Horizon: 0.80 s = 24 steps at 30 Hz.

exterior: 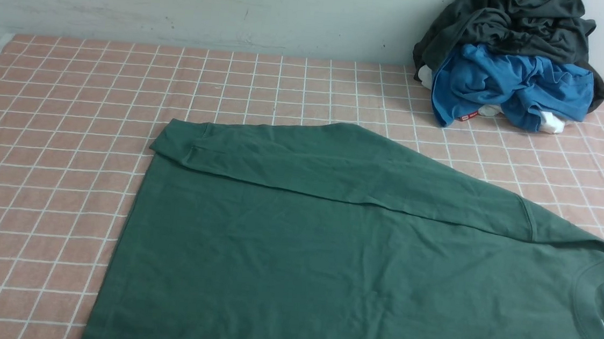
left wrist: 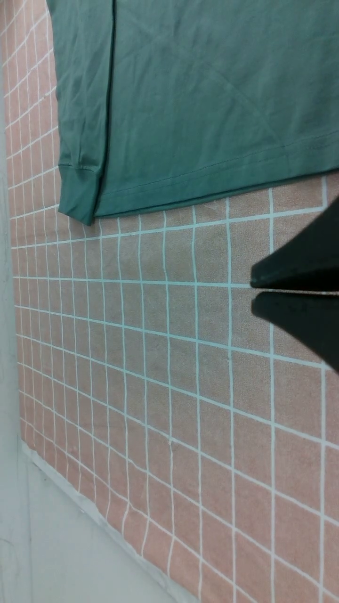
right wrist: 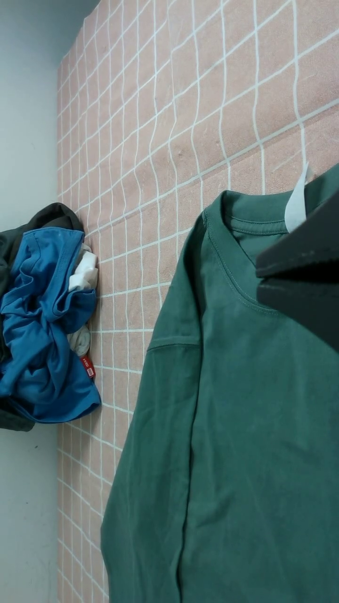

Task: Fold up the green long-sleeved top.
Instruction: Use the left arm to clamp the cuff closest to it

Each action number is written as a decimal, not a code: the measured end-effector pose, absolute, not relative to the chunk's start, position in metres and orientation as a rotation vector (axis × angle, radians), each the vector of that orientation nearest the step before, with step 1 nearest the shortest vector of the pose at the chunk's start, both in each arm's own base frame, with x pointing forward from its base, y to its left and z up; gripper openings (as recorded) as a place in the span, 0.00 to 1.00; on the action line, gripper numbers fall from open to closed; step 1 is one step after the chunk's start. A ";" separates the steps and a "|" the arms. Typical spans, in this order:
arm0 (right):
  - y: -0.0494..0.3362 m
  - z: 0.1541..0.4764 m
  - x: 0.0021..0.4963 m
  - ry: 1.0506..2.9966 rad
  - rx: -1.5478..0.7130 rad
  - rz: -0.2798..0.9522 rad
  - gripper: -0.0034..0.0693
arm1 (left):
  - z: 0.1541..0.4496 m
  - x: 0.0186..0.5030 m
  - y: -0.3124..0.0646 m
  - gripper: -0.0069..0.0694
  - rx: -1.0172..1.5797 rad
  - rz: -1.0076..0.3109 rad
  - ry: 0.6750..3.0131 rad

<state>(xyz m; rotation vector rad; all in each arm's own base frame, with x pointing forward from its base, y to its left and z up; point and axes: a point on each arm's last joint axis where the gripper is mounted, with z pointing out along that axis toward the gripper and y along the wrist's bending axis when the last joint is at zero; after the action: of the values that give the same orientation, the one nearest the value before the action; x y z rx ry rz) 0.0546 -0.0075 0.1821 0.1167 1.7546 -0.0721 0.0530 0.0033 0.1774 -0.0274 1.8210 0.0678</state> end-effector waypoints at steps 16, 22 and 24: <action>-0.007 0.182 0.055 1.751 0.156 -0.040 0.03 | 0.178 0.053 0.008 0.09 0.103 0.250 1.801; -0.007 0.182 0.055 1.746 0.212 0.016 0.03 | 0.179 0.054 0.005 0.09 -0.043 0.087 1.778; -0.006 0.182 0.055 1.737 0.283 0.090 0.03 | 0.180 0.055 0.002 0.09 -0.214 -0.104 1.748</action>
<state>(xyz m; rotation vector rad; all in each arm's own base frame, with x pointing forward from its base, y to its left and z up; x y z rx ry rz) 0.0547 -0.0061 0.1820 0.2835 1.7373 0.0902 0.0547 0.0023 0.1805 -0.2138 1.7477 -0.1044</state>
